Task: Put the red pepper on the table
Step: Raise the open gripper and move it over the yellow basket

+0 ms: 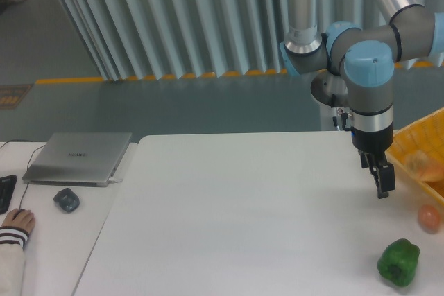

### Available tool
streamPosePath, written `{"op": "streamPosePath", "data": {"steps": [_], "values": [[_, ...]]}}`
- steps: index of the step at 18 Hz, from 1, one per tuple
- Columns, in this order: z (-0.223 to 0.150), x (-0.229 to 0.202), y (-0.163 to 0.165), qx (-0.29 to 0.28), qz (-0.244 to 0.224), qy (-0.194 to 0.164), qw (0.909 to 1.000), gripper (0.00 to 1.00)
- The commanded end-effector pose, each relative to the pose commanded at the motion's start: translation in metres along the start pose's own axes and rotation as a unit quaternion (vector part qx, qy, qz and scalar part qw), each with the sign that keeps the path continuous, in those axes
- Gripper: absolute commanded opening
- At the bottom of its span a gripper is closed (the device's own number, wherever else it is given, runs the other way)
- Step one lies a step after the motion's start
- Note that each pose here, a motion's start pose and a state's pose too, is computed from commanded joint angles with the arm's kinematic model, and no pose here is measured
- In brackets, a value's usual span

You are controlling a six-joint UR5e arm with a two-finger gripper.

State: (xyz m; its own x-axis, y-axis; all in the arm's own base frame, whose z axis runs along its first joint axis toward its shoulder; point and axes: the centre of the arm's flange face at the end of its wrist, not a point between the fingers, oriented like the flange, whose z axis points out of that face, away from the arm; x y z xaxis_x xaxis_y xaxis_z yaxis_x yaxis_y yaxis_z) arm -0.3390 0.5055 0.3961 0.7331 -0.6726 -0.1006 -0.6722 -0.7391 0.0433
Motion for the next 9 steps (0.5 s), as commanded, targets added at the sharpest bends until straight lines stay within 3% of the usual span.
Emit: {"op": "streamPosePath", "data": {"steps": [4, 9], "values": [[0.0, 0.0, -0.001, 0.001, -0.028, -0.001, 0.9996, 1.0], [0.008, 0.009, 0.022, 0.0, -0.045, 0.009, 0.999, 1.0]]}}
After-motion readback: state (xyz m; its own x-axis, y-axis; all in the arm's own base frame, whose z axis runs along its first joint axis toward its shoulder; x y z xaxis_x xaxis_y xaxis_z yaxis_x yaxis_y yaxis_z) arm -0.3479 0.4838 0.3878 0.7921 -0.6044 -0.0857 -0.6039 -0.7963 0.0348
